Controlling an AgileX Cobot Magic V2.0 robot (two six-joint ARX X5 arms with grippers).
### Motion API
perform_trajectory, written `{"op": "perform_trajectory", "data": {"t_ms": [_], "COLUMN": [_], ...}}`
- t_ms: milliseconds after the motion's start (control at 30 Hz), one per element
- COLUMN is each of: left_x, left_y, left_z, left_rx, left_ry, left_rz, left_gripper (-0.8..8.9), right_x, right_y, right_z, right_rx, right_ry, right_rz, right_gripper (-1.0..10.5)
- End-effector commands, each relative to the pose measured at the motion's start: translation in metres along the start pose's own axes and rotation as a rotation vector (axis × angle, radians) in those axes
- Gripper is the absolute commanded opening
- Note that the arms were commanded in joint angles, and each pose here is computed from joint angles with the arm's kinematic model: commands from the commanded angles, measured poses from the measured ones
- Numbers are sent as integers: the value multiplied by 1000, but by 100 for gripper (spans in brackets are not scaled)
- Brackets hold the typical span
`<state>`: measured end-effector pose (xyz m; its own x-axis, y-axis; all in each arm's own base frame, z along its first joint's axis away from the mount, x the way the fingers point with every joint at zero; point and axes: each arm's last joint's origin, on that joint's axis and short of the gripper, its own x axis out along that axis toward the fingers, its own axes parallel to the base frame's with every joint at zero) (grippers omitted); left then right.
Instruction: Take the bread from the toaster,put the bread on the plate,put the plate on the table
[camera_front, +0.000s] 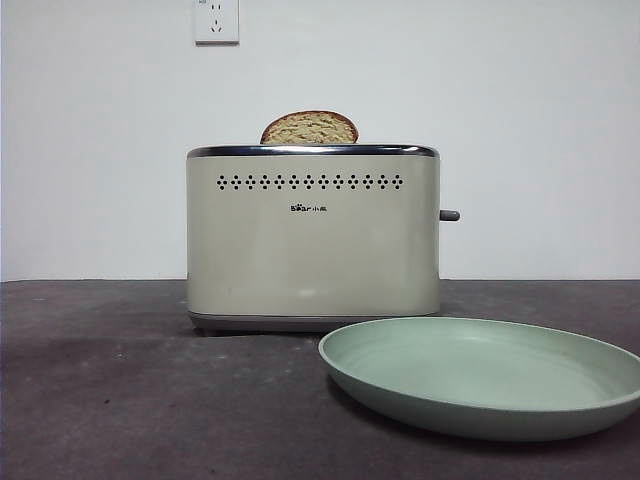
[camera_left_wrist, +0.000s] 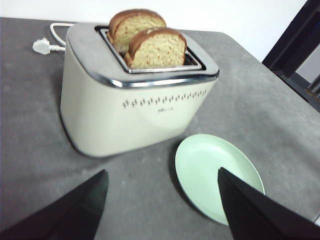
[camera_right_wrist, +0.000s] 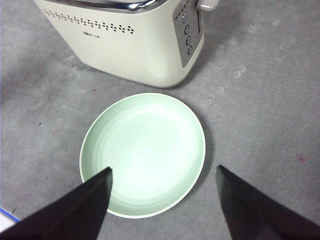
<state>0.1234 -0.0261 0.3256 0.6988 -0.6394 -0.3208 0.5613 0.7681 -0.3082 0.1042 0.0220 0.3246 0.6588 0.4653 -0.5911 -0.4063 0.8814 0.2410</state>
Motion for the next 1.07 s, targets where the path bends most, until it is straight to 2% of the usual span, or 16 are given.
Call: {"op": "perform_trajectory", "data": {"t_ms": [33, 300, 633, 867, 1067], "left_x": [9, 55, 141, 198, 233], "left_y": [1, 9, 14, 16, 19], "left_z": [19, 67, 118, 125, 119], "left_rx": [52, 149, 261, 345, 414], "left_ry": [-17, -2, 68, 119, 130], "left_rz": [-21, -95, -154, -163, -113], "left_gripper": [363, 363, 363, 363, 363], "right_x": [-2, -2, -2, -2, -2], "right_y": [1, 1, 1, 1, 1], "right_z": [3, 3, 3, 3, 3], "right_rx": [0, 0, 1, 2, 2], "right_ry": [-14, -14, -13, -13, -12], "right_rz": [1, 1, 1, -15, -15], "right_gripper": [337, 337, 337, 337, 337]}}
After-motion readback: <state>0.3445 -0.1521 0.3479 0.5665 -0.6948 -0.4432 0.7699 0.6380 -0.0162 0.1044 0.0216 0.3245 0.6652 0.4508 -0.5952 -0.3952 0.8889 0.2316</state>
